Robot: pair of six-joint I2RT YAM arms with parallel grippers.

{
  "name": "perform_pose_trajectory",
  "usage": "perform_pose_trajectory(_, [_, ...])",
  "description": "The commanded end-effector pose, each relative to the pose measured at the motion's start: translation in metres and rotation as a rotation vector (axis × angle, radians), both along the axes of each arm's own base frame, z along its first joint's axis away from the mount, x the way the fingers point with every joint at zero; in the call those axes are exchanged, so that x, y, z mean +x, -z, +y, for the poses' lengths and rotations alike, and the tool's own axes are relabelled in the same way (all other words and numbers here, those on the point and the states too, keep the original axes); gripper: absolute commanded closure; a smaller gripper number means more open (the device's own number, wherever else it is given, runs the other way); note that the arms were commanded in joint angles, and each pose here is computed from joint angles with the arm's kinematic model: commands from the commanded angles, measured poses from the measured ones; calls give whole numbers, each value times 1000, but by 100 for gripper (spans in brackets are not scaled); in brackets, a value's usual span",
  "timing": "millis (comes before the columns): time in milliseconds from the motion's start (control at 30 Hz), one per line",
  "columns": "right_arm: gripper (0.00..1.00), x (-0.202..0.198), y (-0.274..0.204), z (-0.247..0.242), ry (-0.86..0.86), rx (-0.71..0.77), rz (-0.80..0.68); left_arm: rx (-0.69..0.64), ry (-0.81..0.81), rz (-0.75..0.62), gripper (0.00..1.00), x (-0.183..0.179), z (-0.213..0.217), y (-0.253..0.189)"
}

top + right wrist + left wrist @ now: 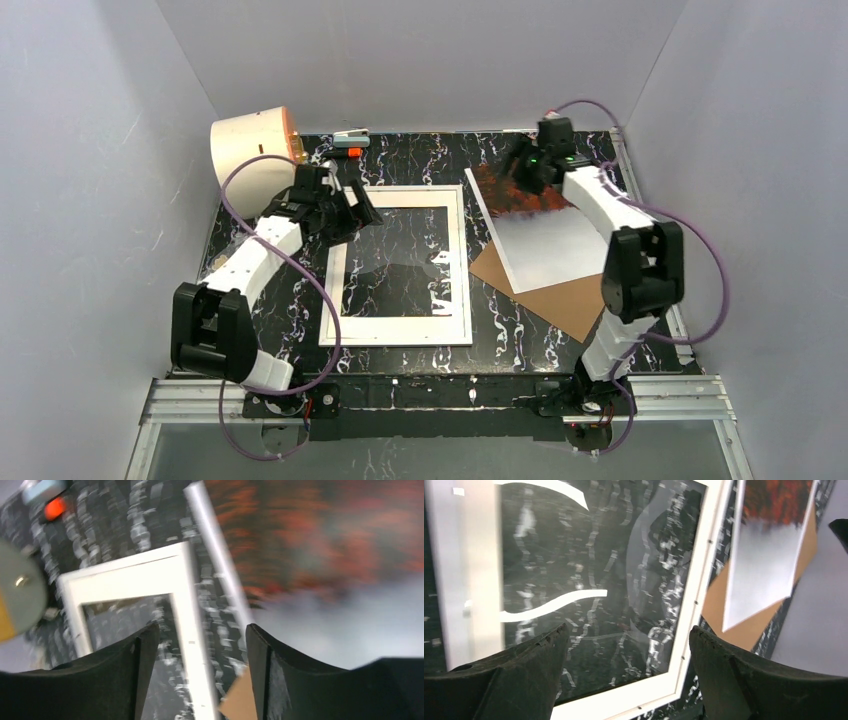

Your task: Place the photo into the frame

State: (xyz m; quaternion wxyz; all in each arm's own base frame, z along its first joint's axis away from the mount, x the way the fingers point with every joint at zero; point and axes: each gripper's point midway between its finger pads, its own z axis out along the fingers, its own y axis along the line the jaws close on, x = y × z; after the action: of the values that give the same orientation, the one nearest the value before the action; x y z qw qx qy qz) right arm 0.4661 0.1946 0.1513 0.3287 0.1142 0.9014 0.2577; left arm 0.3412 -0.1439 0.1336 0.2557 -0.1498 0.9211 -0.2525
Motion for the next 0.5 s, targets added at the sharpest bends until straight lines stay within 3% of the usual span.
perform_pose_trajectory(0, [22, -41, 40, -111, 282, -213, 185, -38, 75, -32, 12, 1, -44, -19])
perform_pose_trajectory(167, [5, -87, 60, -177, 436, -356, 304, -74, 180, -28, 12, -8, -100, -18])
perform_pose_trajectory(467, [2, -139, 102, -185, 413, -364, 495, -106, 364, -15, 12, -33, -201, -7])
